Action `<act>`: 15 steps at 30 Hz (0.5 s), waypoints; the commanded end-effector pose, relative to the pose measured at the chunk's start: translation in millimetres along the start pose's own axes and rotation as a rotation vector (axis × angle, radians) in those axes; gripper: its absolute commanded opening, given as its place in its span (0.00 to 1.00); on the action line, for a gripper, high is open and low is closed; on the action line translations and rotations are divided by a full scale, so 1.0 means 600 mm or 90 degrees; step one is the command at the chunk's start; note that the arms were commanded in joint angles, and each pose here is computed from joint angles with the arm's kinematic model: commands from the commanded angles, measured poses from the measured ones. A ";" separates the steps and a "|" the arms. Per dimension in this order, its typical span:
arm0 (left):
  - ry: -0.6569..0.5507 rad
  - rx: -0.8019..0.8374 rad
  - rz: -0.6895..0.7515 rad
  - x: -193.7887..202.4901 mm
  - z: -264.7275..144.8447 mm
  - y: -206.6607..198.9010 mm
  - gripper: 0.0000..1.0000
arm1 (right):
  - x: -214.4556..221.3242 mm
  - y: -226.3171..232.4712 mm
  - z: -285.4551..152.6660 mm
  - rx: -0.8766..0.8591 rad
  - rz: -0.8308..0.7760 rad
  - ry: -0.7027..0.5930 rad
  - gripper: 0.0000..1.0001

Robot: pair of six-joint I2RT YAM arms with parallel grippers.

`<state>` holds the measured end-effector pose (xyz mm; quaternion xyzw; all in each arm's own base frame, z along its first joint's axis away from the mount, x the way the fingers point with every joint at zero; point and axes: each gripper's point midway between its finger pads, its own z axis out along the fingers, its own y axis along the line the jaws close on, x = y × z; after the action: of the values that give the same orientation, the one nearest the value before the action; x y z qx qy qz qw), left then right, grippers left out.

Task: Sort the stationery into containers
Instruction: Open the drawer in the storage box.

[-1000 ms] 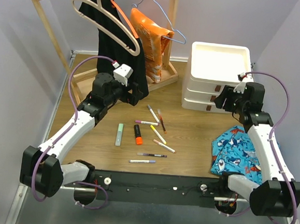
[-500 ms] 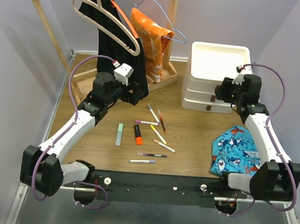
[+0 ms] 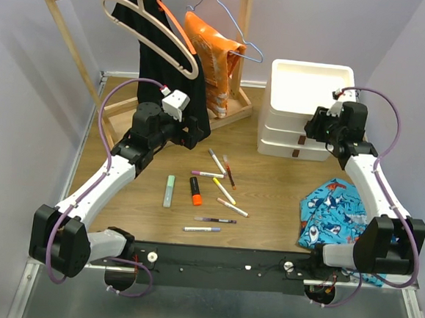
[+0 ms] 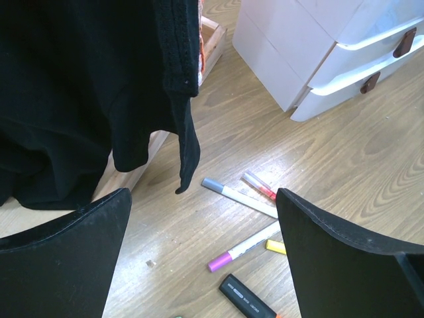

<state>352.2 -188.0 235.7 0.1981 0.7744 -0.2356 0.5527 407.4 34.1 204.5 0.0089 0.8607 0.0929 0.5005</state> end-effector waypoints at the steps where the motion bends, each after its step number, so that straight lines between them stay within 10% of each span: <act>1: -0.024 0.000 0.009 -0.017 0.002 -0.001 0.99 | -0.042 -0.007 0.009 0.014 -0.007 -0.042 0.42; 7: -0.022 -0.002 0.009 -0.013 -0.001 -0.001 0.99 | -0.043 0.019 -0.002 -0.039 -0.013 -0.033 0.08; 15: -0.024 -0.005 0.016 -0.009 -0.008 0.000 0.99 | -0.022 0.039 -0.085 -0.067 -0.043 0.005 0.00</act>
<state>352.4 -188.2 236.0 0.1983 0.7724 -0.2359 0.5554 397.6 43.0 211.1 -0.0169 0.8654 0.1112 0.4883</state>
